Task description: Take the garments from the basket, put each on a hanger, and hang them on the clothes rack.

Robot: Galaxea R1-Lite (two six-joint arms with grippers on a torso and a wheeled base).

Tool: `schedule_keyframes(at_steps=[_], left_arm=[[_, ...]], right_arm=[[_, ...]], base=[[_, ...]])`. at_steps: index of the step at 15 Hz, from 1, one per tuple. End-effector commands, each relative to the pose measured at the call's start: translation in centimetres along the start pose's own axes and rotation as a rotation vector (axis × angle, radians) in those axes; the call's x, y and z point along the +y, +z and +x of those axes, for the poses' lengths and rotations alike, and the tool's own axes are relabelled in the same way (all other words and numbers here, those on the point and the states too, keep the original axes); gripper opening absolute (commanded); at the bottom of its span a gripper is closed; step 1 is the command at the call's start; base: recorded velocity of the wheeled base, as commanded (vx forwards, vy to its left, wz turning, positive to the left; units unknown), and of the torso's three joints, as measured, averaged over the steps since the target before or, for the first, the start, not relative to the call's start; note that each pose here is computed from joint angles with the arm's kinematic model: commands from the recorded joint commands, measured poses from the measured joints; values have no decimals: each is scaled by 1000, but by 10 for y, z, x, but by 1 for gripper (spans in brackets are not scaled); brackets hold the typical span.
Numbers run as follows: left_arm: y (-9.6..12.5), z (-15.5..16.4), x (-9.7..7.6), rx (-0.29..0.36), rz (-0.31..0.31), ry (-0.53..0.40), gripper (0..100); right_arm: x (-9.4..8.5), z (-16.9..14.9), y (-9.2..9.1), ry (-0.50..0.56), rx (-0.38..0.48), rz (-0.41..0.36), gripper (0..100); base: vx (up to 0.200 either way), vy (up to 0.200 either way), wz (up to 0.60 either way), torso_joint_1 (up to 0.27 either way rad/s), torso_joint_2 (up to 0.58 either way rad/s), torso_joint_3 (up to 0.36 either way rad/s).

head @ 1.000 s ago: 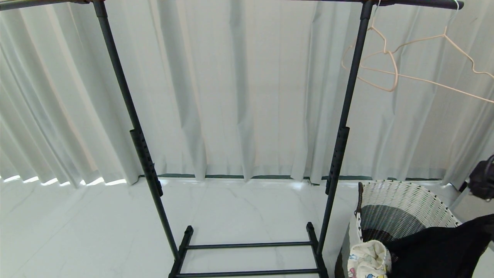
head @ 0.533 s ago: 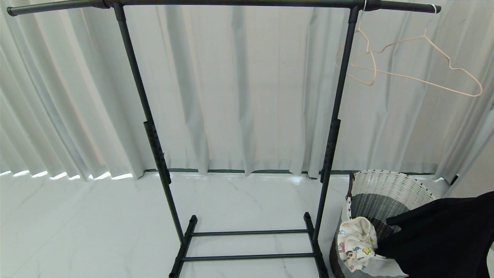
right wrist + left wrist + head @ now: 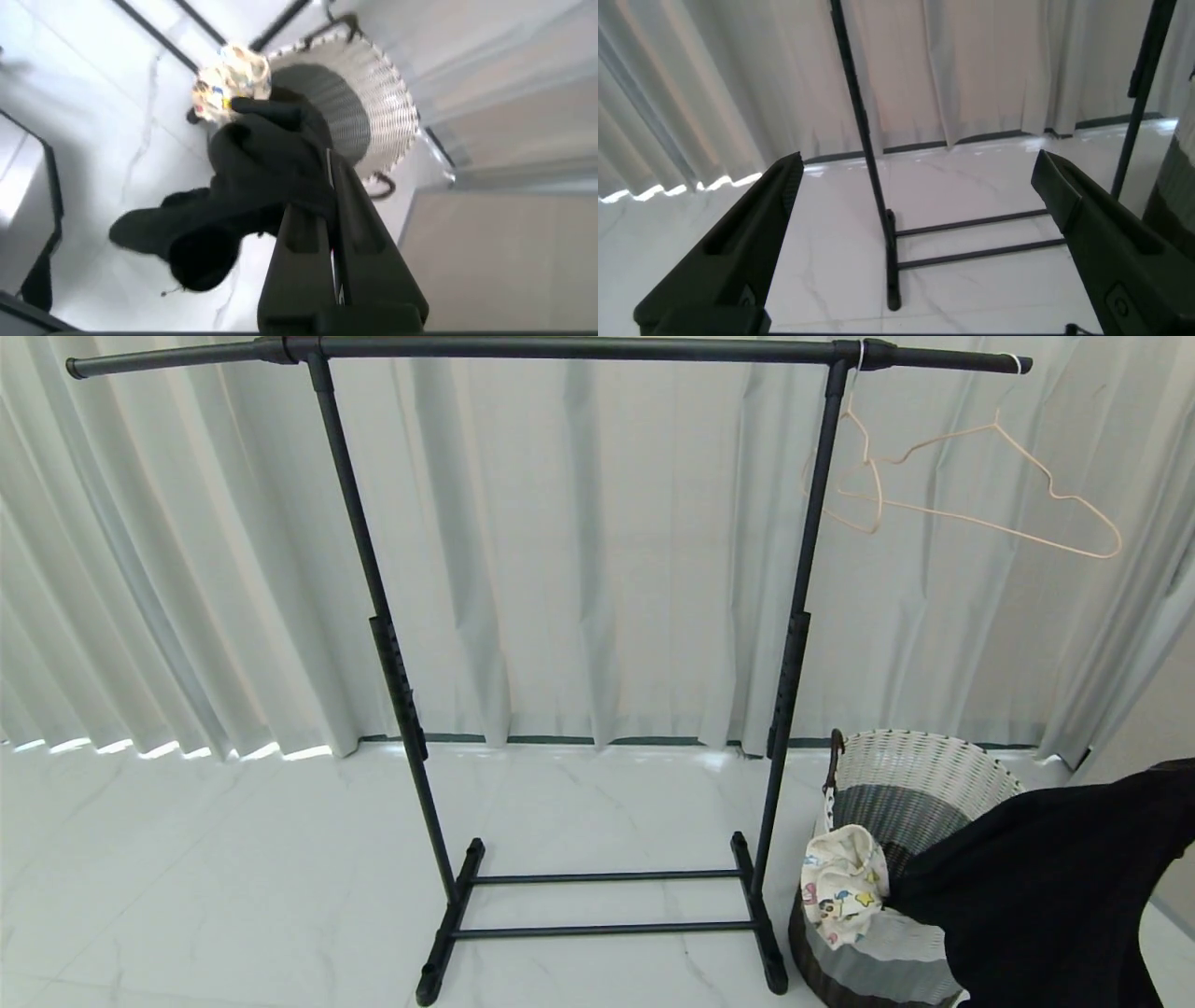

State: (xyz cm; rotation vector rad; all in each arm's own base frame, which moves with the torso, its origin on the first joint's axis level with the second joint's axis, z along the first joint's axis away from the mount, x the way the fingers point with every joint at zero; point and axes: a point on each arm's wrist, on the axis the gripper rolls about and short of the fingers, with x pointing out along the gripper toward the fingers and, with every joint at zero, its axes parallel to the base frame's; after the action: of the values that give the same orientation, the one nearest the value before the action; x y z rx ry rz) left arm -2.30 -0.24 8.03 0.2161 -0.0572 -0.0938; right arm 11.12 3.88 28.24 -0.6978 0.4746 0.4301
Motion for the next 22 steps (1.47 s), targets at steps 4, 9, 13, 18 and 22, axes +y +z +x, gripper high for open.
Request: schedule_keyframes(at_steps=[4, 9, 13, 18, 22], left_arm=[[5, 0, -1, -32, 40, -106, 100], [140, 64, 33, 33, -221, -165, 100], [177, 152, 8, 98, -189, -499, 100], [152, 215, -89, 280, -149, -659, 100], [135, 193, -154, 422, -160, -873, 100]], right_arm=[[25, 22, 33, 206, -60, -31, 0], [48, 34, 58, 329, -78, -15, 0], [50, 48, 74, 337, -89, -1, 0], [53, 68, 91, 354, -106, 30, 0], [56, 71, 104, 351, -164, 27, 0]], base=[[0, 0, 0, 0, 0, 0], [0, 0, 0, 0, 0, 0], [0, 0, 0, 0, 0, 0], [0, 0, 0, 0, 0, 0], [0, 0, 0, 0, 0, 0]])
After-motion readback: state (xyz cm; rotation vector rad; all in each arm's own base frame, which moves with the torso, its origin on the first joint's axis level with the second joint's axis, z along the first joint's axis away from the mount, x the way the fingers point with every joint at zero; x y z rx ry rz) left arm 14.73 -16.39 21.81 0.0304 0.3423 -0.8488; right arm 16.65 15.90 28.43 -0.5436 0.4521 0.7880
